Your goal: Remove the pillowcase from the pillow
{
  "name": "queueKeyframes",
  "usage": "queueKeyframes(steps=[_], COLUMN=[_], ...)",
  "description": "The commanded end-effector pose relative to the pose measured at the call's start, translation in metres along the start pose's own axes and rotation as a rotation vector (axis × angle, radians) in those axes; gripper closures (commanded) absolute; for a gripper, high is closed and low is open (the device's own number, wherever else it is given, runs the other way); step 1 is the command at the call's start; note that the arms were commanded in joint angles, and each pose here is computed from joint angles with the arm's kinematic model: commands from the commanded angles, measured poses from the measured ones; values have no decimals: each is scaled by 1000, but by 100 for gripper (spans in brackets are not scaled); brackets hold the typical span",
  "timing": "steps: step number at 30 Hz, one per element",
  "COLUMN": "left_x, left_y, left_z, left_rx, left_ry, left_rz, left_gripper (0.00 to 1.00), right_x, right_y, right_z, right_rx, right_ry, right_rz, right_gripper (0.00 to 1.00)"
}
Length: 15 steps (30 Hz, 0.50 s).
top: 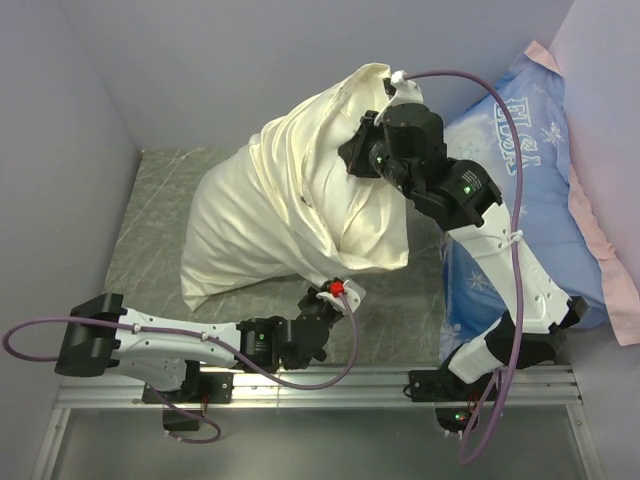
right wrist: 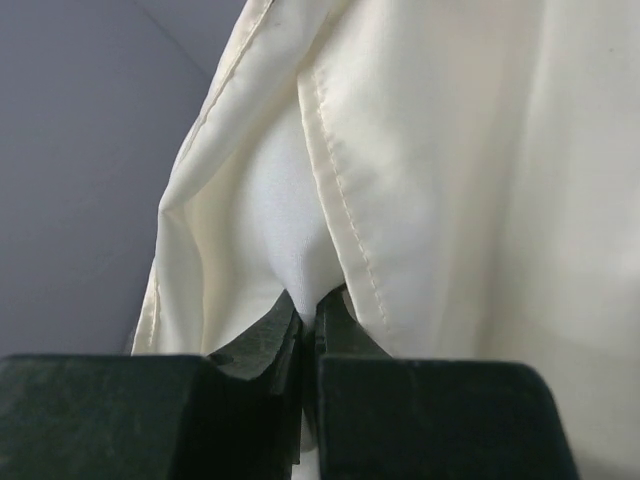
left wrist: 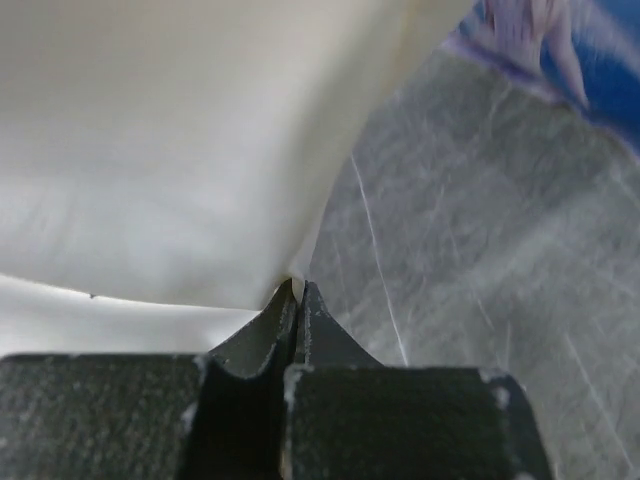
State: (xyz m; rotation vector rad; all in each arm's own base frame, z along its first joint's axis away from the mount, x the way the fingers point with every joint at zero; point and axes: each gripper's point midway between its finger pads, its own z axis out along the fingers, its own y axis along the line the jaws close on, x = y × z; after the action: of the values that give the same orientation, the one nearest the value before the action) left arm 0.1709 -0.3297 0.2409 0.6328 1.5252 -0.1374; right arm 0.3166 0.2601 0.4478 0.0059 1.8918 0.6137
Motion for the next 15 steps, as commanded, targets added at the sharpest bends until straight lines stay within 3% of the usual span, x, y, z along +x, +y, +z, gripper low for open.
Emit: queueKeyframes(steps=[1, 11, 14, 15], left_x=[42, 111, 85, 57], left_y=[-28, -18, -11, -4], left_z=[-10, -26, -31, -33], left_rx=[87, -7, 20, 40], left_ry=[115, 277, 238, 197], left_rz=[-42, -105, -207, -277], left_gripper=[99, 99, 99, 99], right_x=[-70, -96, -88, -75], right_y=[34, 31, 35, 34], right_z=[-31, -54, -56, -48], right_rx=[-128, -128, -159, -148], right_ry=[-204, -260, -239, -208], right_rz=[76, 87, 88, 76], right_gripper=[100, 100, 100, 100])
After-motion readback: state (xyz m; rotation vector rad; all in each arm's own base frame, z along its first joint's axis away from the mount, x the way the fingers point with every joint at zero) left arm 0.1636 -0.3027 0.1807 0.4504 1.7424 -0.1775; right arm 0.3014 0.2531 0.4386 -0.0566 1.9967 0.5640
